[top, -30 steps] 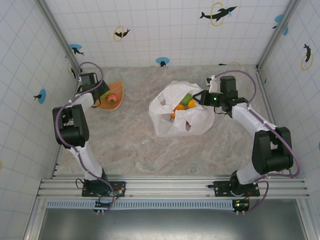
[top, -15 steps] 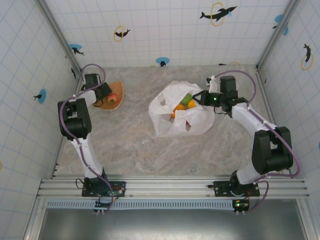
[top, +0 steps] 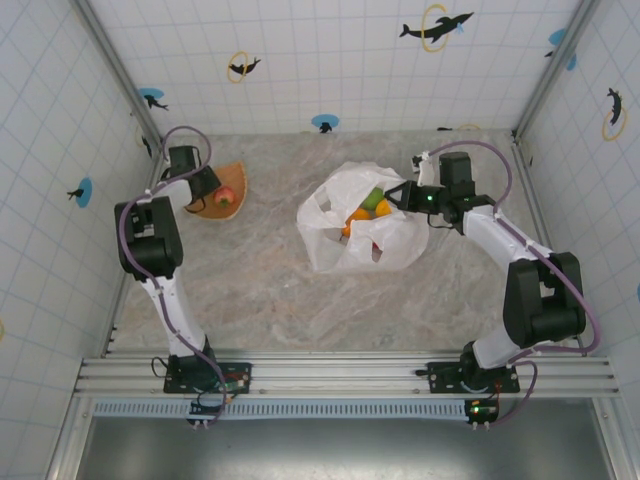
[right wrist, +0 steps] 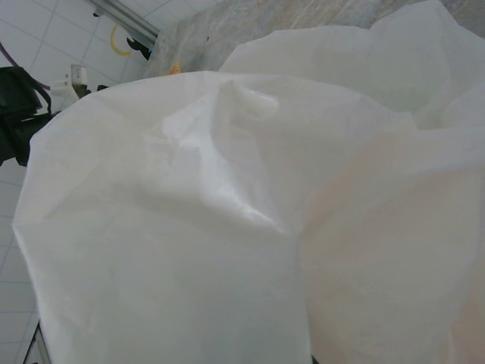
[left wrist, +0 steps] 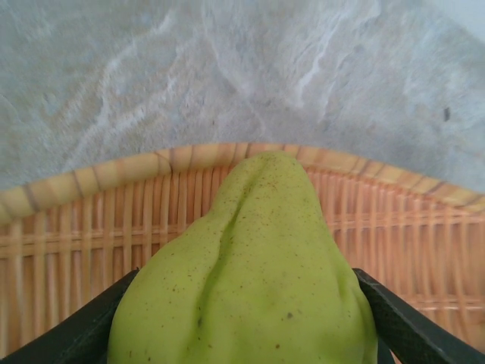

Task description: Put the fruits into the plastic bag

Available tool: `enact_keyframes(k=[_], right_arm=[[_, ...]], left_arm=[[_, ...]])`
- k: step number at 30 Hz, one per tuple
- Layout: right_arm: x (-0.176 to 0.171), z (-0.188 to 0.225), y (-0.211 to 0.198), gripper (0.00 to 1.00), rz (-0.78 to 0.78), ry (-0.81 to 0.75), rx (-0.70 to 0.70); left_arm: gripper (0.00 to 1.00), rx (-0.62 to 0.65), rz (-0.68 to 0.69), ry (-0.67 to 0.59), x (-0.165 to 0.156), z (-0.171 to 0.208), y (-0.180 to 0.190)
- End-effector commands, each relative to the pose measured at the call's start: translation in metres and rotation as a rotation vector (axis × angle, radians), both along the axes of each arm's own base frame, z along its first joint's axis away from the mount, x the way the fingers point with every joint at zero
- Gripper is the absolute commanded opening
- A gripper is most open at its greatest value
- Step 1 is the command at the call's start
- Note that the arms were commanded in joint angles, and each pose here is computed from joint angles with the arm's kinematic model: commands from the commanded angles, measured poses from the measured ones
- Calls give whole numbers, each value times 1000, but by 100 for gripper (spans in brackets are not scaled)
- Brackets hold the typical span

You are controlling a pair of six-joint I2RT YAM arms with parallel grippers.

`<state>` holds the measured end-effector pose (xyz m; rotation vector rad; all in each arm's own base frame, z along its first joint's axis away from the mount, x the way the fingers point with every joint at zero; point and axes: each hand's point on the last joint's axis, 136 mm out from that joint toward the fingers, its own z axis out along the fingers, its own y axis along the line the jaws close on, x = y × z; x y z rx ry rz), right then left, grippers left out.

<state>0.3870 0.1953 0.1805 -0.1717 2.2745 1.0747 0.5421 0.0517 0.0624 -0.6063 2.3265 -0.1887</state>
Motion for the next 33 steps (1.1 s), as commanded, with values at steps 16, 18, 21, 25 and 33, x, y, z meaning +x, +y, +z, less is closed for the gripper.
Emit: enact_keyframes(k=[16, 18, 21, 25, 33], right_arm=[[2, 3, -1, 0, 5, -22, 9], [2, 1, -1, 0, 2, -19, 8], [2, 1, -1, 0, 2, -18, 9], [2, 1, -1, 0, 0, -17, 12], [-1, 2, 1, 0, 3, -15, 12]], left_arm=[[59, -204, -460, -475, -149, 191, -181], [58, -252, -580, -484, -175, 191, -218], [58, -310, -776, -489, -221, 190, -276], [58, -301, -964, -428, -266, 169, -324], [58, -154, -1031, -238, -266, 108, -347]])
